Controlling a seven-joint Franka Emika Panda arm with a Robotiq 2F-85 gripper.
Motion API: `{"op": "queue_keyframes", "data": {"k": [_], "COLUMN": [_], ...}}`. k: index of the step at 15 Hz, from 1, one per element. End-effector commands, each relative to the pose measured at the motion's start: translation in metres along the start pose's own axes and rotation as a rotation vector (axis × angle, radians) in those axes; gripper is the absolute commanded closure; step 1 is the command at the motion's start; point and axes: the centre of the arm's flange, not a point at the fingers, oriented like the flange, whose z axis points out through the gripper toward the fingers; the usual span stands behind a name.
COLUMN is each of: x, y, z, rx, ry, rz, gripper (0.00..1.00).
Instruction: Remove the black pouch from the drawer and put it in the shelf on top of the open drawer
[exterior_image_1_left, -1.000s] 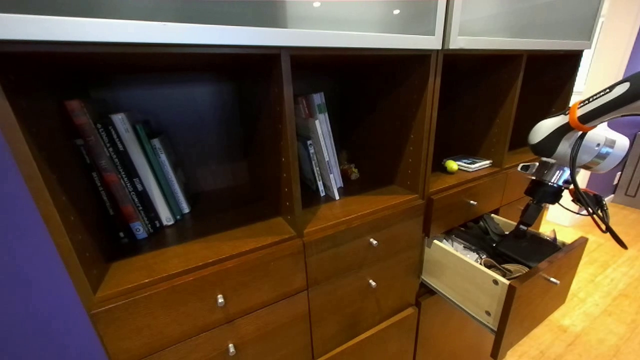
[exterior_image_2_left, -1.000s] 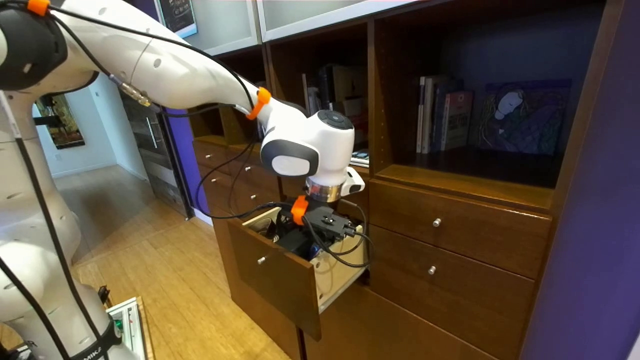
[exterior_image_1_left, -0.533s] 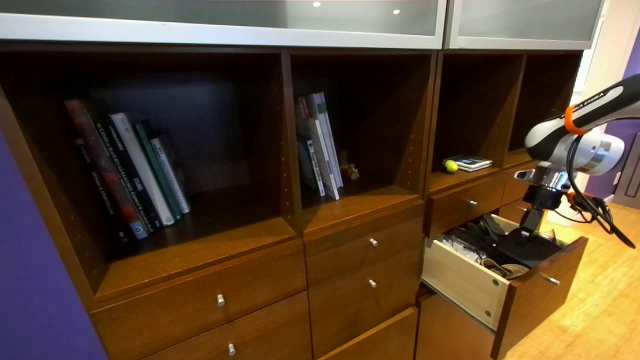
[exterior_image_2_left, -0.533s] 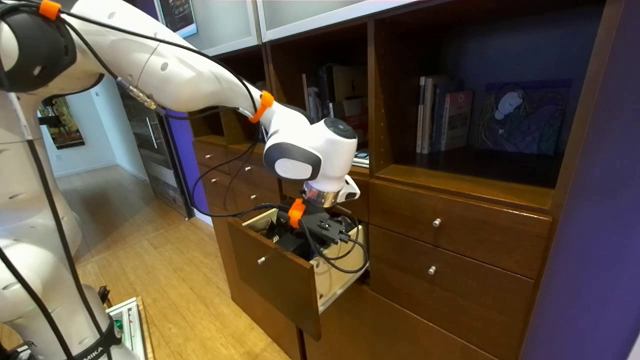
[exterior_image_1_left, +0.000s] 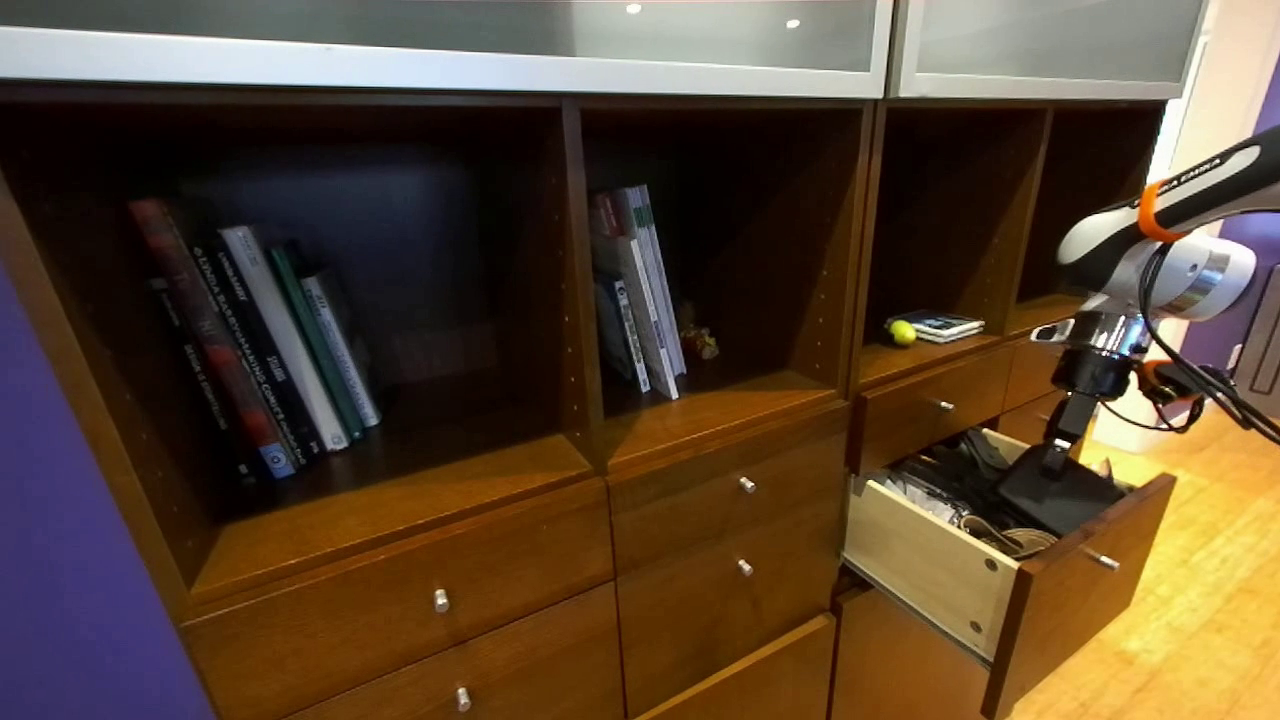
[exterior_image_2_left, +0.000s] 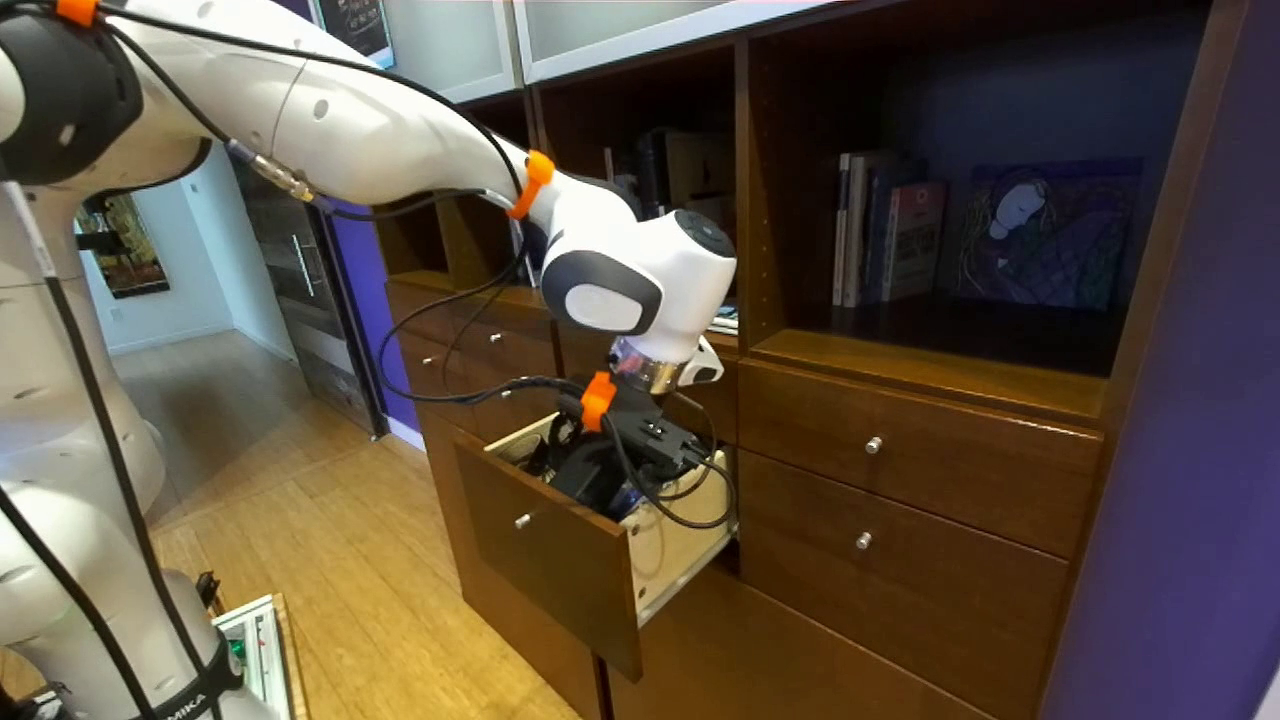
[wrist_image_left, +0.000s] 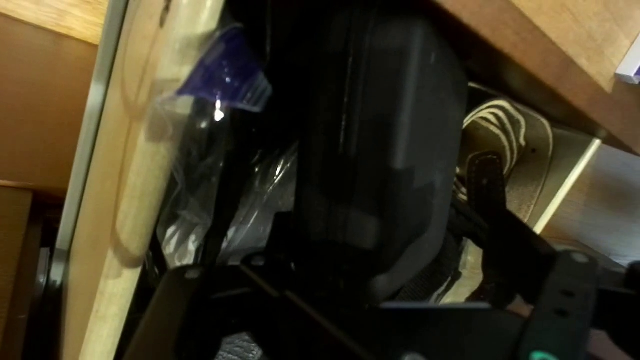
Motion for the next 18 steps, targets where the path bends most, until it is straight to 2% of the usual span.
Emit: {"op": "queue_keyframes", "data": {"k": [1, 3, 6, 8, 13, 18], "x": [-0.001, 0.000, 0.000, 0.001, 0.004, 0.014], "y": [-0.008, -0.008, -0.009, -0.011, -0.025, -0.047], "z": [-0.003, -0.006, -0.011, -0.014, -0.041, -0.081], "rx": [0.048, 0.043, 0.035, 0.031, 0.070, 0.190], "ry": [-0.024, -0.018, -0.011, -0.010, 0.013, 0.072], "rz": [-0.008, -0.015, -0.021, -0.024, -0.006, 0.062], "gripper": [0.28, 0.36, 0.59, 0.69, 0.76, 0.78]}}
